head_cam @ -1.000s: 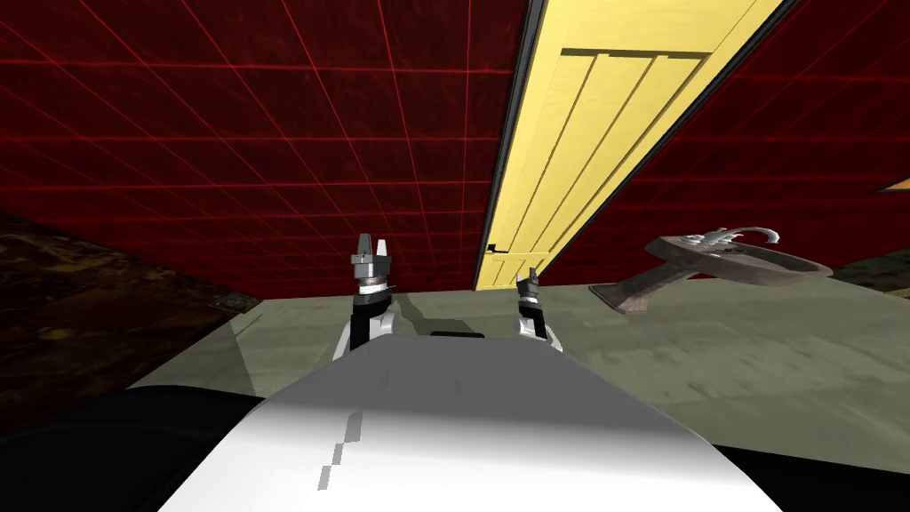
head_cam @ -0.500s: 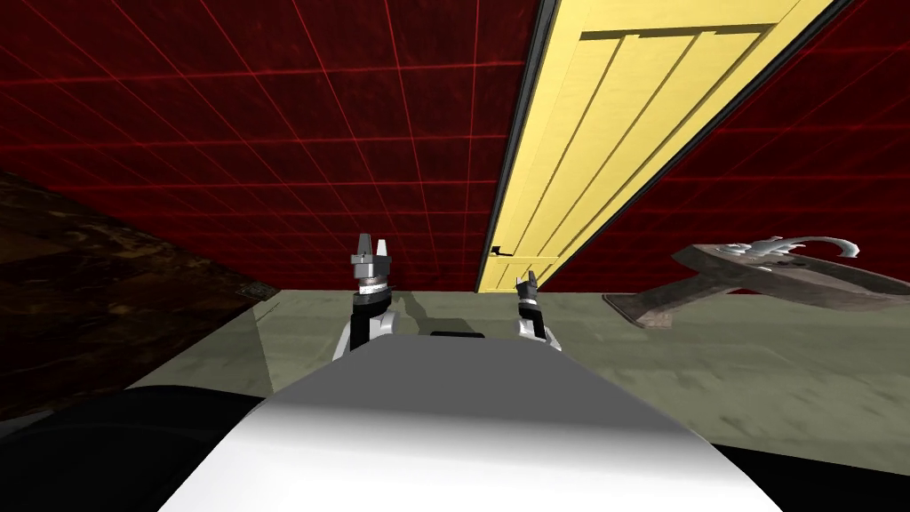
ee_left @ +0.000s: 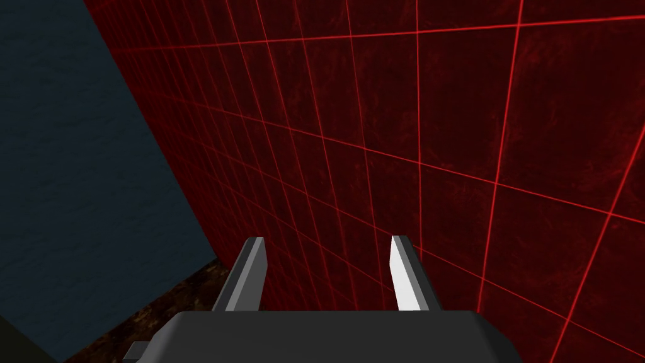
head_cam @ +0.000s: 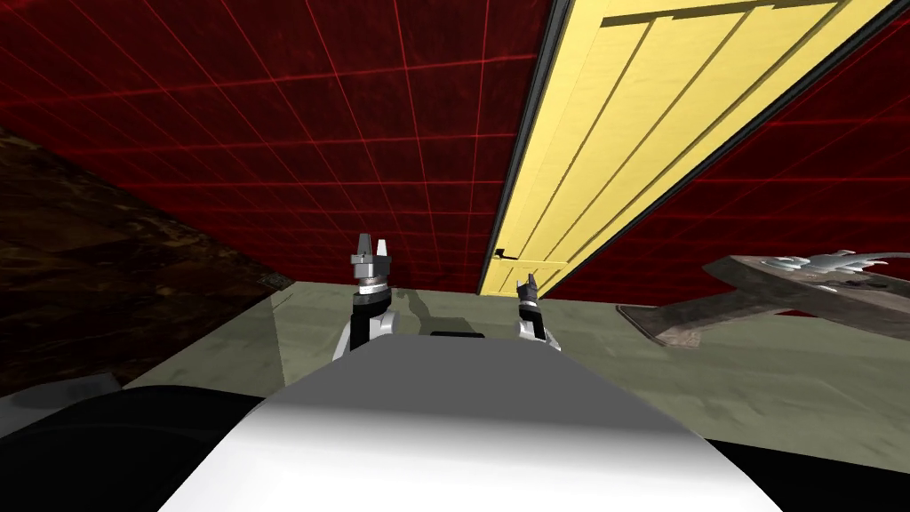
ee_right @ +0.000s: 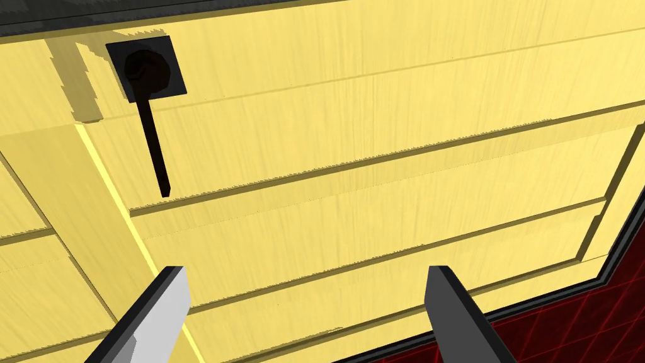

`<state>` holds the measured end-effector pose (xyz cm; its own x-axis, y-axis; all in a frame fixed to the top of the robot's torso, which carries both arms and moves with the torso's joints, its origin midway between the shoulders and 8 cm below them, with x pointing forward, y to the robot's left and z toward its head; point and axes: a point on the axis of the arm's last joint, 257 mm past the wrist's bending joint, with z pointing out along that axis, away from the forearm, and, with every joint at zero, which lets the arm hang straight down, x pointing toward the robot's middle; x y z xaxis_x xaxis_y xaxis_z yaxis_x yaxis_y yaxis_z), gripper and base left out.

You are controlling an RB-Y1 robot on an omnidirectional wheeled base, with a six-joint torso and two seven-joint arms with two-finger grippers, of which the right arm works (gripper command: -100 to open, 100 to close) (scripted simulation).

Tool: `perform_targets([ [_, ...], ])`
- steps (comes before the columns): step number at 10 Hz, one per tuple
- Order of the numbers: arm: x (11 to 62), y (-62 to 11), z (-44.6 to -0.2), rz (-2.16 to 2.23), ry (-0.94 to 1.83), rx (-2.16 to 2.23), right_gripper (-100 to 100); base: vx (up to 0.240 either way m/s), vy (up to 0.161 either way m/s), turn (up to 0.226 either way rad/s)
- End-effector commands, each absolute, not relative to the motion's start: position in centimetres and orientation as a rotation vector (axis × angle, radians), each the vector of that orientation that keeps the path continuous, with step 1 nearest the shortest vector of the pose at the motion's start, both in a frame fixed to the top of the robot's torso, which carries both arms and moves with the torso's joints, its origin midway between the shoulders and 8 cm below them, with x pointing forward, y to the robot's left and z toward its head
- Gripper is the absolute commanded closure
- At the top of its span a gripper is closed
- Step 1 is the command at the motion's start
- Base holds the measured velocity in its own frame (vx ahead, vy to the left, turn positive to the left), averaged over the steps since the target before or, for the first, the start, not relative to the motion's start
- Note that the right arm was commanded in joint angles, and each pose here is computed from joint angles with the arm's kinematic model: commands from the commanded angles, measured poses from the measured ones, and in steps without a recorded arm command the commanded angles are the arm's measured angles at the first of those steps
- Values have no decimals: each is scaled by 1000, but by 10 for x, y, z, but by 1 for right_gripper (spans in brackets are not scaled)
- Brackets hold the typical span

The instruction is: Pull the door open

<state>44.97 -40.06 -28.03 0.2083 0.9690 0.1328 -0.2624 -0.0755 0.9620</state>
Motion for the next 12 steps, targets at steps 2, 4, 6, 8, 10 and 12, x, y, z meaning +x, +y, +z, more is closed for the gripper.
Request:
perform_targets([
  [2,449,-406,-295,1206,814,1219,-100,36,-65,140],
  [4,449,-410,-304,1194,819,1235,-100,34,-50,90],
  [6,447,-418,-320,1169,827,1265,-100,24,-50,173],
  [8,444,-425,-334,1145,834,1293,-100,38,-88,213],
  [10,443,-429,-341,1132,837,1307,-100,40,-73,115],
  [12,440,-436,-352,1111,842,1329,-100,19,-54,126],
])
